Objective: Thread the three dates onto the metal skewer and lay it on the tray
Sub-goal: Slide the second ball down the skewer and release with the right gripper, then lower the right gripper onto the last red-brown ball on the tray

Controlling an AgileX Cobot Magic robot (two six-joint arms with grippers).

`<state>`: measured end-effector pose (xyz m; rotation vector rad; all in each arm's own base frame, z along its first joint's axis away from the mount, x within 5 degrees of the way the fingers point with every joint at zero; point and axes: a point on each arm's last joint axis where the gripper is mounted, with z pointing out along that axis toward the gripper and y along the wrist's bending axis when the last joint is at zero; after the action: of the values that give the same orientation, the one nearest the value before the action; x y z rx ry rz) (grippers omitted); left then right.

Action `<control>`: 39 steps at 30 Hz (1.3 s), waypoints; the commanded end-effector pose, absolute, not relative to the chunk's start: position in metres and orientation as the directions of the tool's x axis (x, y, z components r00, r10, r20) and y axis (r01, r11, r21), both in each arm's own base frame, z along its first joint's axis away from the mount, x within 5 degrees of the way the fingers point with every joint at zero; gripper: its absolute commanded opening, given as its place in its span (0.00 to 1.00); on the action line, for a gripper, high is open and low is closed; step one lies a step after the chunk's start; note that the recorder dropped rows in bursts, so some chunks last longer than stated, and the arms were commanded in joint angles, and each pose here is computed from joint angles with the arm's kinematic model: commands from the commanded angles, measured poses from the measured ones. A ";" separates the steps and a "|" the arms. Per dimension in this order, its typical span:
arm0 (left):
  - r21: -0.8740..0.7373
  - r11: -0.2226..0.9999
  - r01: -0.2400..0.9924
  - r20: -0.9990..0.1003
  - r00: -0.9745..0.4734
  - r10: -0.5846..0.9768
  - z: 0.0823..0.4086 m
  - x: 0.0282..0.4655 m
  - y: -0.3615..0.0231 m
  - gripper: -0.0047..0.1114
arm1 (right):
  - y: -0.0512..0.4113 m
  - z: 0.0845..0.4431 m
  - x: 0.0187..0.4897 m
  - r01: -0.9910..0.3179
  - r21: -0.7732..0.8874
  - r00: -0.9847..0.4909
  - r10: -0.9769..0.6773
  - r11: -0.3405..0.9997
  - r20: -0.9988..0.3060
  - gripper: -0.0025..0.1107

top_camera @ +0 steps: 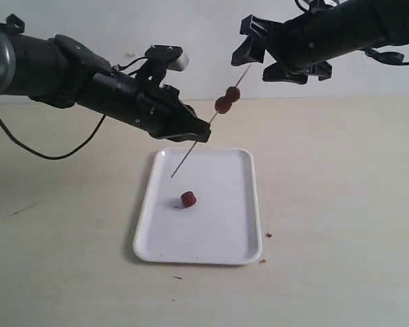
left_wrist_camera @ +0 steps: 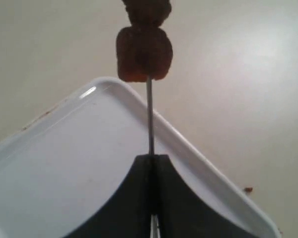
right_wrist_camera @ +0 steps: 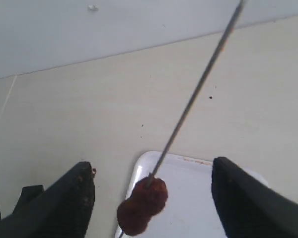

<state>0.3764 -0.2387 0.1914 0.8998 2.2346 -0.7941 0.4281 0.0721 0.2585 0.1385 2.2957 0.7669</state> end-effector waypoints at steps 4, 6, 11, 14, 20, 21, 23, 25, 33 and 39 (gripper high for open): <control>-0.254 0.698 0.669 -0.651 -0.652 0.388 0.206 0.388 -0.198 0.04 | 0.064 0.271 0.415 -0.150 0.409 -0.761 0.159 0.900 -0.629 0.59; -0.232 0.728 0.645 -0.626 -0.672 0.396 0.210 0.390 -0.184 0.04 | 0.064 0.267 0.410 -0.201 0.345 -0.793 0.055 0.917 -0.607 0.59; -0.190 0.733 0.654 -0.572 -0.680 0.459 0.218 0.390 -0.155 0.04 | 0.082 0.259 0.396 -0.339 0.260 -0.826 -0.154 0.904 -0.542 0.59; -0.226 0.763 0.606 -0.547 -0.727 0.416 0.220 0.392 -0.137 0.04 | 0.104 0.258 0.390 -0.416 0.213 -0.805 -0.249 0.884 -0.539 0.59; -0.244 0.810 0.534 -0.504 -0.783 0.364 0.218 0.399 -0.100 0.04 | 0.161 0.238 0.375 -0.580 0.119 -0.740 -0.460 0.806 -0.491 0.58; -0.253 0.812 0.527 -0.491 -0.792 0.361 0.217 0.399 -0.095 0.04 | 0.166 0.233 0.374 -0.615 0.062 -0.711 -0.519 0.786 -0.475 0.57; -0.268 0.823 0.501 -0.474 -0.812 0.340 0.217 0.400 -0.081 0.04 | 0.178 0.220 0.372 -0.702 -0.067 -0.625 -0.659 0.709 -0.418 0.57; -0.288 0.830 0.478 -0.459 -0.830 0.318 0.216 0.400 -0.073 0.04 | 0.189 0.208 0.368 -0.804 -0.184 -0.487 -0.804 0.565 -0.341 0.57; -0.303 0.833 0.464 -0.458 -0.837 0.300 0.217 0.400 -0.070 0.04 | 0.232 0.175 0.361 -0.907 -0.413 0.128 -0.988 -0.083 -0.082 0.57; -0.295 0.827 0.479 -0.466 -0.827 0.314 0.217 0.400 -0.071 0.04 | 0.237 0.157 0.370 -0.854 -0.475 0.242 -0.970 -0.213 -0.001 0.57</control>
<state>0.4004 -0.0699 0.2103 0.5923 2.6285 -0.5630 0.3659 0.2371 0.1641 -2.0725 1.7646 -0.3537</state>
